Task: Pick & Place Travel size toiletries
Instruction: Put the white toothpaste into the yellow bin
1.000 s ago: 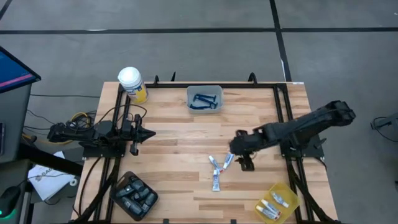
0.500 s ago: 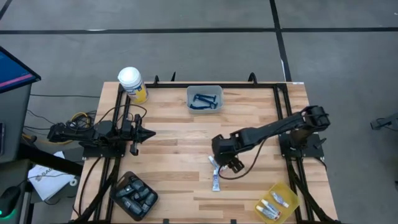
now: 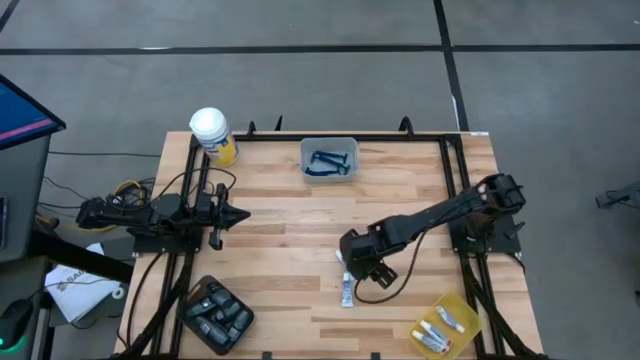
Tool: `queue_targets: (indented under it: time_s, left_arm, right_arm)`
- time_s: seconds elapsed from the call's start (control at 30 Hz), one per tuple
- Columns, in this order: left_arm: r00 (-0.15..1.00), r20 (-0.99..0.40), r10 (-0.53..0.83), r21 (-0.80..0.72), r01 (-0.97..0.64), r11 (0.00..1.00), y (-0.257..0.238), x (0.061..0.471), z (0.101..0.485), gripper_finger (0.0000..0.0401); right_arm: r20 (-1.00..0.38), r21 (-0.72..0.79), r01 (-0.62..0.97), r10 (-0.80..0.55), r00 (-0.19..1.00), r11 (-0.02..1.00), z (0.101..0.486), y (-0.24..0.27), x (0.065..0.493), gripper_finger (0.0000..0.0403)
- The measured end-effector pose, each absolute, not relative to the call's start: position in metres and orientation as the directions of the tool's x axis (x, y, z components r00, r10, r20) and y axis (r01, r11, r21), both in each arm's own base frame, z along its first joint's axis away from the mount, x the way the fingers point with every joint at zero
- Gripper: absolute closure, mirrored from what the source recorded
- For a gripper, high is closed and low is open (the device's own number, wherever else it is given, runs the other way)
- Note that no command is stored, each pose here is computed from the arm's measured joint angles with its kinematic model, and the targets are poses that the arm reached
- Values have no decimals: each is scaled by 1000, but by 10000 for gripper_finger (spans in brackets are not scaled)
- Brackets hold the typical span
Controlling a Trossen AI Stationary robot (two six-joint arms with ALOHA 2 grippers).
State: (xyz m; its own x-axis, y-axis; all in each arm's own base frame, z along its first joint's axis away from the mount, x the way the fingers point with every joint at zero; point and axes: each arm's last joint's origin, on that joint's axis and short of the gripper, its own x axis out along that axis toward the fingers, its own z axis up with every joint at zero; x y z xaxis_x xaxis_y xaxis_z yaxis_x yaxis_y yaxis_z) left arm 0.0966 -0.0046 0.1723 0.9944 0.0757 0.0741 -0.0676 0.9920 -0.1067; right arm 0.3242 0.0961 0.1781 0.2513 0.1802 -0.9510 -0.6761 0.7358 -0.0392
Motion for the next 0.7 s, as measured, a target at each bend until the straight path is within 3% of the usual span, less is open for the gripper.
queue_targets:
  time_s: [0.4, 0.7]
  left_arm:
    - [994, 77, 76, -107, -67, 992, -5, 97, 173, 393]
    - [994, 76, 75, -107, -67, 992, -5, 97, 173, 393]
  right_arm:
    - [-991, -14, -603, 68, 113, 797, 128, 99, 331, 167]
    - [-992, -8, -536, 63, 113, 844, 125, 99, 331, 298]
